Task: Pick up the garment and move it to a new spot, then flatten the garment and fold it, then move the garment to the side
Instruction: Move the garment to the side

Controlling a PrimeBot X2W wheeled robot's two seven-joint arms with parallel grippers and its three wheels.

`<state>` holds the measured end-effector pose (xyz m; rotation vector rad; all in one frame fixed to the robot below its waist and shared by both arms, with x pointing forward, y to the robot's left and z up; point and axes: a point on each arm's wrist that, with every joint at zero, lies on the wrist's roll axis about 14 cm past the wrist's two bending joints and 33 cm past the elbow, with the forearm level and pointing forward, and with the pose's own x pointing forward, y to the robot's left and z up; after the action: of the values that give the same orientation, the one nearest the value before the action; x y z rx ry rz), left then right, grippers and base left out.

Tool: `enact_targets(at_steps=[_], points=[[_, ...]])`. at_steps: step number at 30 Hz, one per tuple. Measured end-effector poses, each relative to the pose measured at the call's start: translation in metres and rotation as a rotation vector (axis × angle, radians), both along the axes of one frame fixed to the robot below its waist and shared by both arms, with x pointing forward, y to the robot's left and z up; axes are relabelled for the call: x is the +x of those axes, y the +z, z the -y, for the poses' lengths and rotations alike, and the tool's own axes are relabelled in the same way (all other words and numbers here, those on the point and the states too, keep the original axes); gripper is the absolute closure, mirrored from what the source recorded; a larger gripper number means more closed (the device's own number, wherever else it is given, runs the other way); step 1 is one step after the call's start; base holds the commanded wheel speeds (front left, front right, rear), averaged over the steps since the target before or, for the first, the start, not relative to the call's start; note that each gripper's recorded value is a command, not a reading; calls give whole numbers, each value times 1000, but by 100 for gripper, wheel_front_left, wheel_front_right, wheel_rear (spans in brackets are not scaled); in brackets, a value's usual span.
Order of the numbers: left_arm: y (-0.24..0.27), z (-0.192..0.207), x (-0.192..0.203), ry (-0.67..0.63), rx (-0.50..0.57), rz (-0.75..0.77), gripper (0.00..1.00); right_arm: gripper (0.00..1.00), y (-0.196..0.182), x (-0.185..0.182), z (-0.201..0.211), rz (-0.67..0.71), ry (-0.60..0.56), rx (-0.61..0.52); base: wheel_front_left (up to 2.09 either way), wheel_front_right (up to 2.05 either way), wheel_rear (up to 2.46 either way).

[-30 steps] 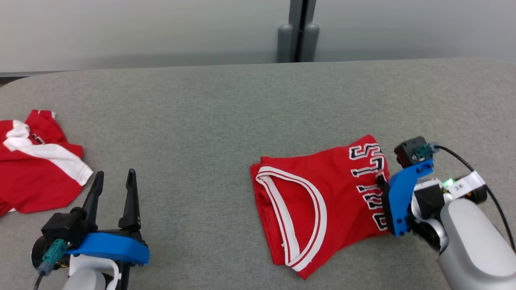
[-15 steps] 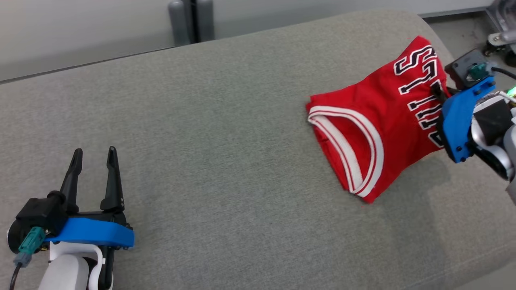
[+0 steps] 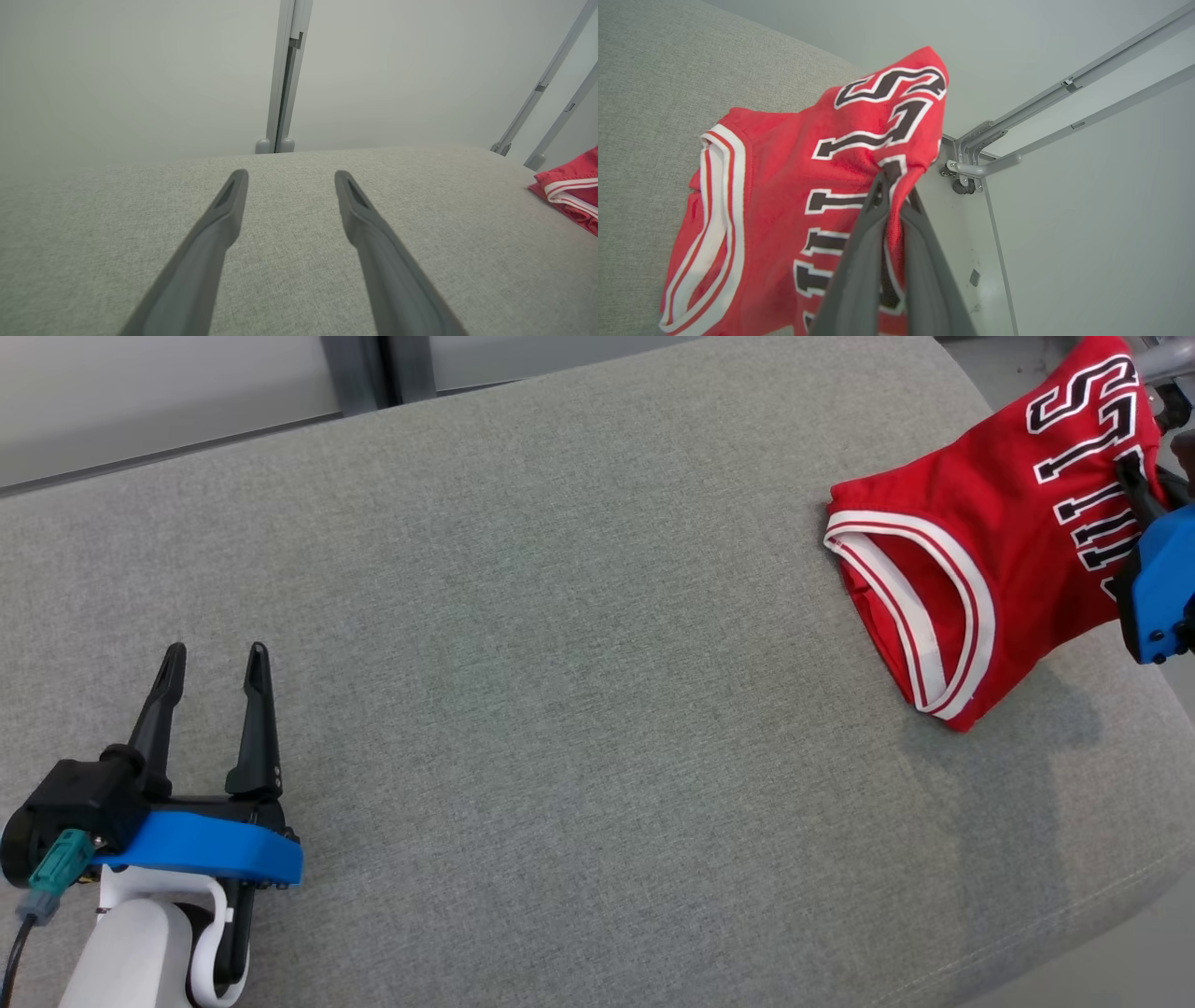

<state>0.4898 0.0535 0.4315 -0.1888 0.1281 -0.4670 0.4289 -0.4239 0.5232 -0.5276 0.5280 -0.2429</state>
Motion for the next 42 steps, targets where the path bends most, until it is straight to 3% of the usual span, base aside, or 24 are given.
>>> enact_targets(at_steps=[5, 7, 8, 9, 17, 27, 32, 42], points=[[-1, -3, 0, 4, 4, -2, 0, 100, -5, 0, 6, 6, -16, -8, 0, 0, 0], [-1, -4, 0, 7, 5, -3, 0, 68, -9, 0, 5, 4, -25, 6, 0, 0, 0], [-1, -5, 0, 7, 6, -2, 0, 25, -10, 0, 5, 8, -27, 11, 0, 0, 0], [0, -5, -1, 8, 7, -1, 0, 0, -9, 0, 6, 18, -37, 22, 0, 0, 0], [14, -8, -12, 27, -4, 20, 0, 0, -12, -4, -5, 51, -23, 57, 0, 0, 0], [32, -42, -45, 140, -24, 35, 0, 0, 9, 5, -86, 350, 169, 255, 0, 0, 0], [39, -69, -65, 218, -28, 46, 0, 0, 18, -9, -134, 512, 249, 380, 0, 0, 0], [37, -103, -108, 337, -28, 33, 0, 0, -1, -53, -183, 561, 252, 496, 0, 0, 0]])
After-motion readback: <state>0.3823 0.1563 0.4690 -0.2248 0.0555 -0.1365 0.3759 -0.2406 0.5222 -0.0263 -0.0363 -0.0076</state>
